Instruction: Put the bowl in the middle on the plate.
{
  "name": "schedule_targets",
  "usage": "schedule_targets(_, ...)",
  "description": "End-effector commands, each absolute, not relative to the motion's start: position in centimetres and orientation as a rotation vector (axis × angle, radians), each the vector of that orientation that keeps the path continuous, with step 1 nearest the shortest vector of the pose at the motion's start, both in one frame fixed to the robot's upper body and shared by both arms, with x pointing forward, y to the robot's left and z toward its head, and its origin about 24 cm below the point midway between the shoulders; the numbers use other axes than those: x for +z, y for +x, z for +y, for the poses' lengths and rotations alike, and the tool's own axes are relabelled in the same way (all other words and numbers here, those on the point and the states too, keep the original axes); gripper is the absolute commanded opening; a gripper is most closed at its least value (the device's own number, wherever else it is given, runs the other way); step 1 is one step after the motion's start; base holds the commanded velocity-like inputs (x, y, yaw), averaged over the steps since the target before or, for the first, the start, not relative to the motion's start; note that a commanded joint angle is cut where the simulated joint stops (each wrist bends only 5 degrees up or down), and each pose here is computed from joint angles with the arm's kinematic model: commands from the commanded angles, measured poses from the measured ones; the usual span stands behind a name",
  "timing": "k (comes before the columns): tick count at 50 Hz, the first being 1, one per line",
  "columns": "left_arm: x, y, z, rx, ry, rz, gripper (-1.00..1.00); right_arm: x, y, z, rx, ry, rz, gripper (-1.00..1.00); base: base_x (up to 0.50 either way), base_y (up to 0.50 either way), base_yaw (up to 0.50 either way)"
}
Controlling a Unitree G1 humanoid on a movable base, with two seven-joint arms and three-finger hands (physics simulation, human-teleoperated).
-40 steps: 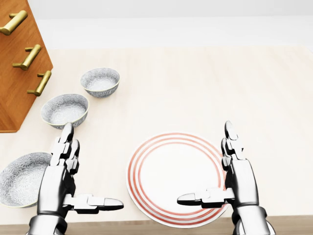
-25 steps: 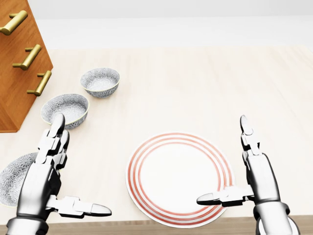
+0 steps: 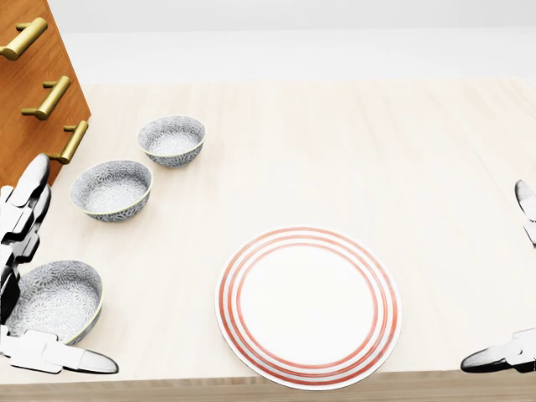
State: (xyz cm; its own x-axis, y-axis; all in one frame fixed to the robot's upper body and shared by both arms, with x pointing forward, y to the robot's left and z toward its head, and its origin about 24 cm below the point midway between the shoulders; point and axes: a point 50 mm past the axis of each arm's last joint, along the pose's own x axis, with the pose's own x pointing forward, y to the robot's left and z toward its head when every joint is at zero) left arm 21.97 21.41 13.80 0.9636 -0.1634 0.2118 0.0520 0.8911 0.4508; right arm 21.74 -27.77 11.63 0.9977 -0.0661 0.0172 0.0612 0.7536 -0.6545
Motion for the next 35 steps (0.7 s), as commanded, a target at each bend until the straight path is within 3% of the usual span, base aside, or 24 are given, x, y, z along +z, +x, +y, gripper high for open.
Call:
schedule_targets(1, 15.8, 21.1, 23.9, -0.081, 0.560, -0.270, 1.00, 15.2, 19.1, -32.0, -0.115, -0.869, 0.052, 1.00, 0.00, 0.00, 0.00)
schedule_targets(8, 16.8, 20.7, 25.2, -0.051, 0.597, -0.284, 1.00, 17.1, 16.4, -35.6, -0.237, -0.902, 0.056, 1.00, 0.00, 0.00, 0.00)
schedule_targets(19, 16.9, 20.8, 26.3, -0.013, 0.616, -0.266, 1.00, 18.2, 15.9, -37.5, -0.313, -0.835, 0.058, 1.00, 0.00, 0.00, 0.00)
schedule_targets(28, 17.2, 21.0, 26.2, 0.002, 0.610, -0.285, 1.00, 18.2, 16.5, -36.1, -0.262, -0.801, 0.004, 1.00, 0.00, 0.00, 0.00)
schedule_targets(35, 15.9, 20.9, 26.2, 0.010, 0.581, -0.243, 1.00, 14.8, 16.8, -32.9, -0.199, -0.651, -0.022, 1.00, 0.00, 0.00, 0.00)
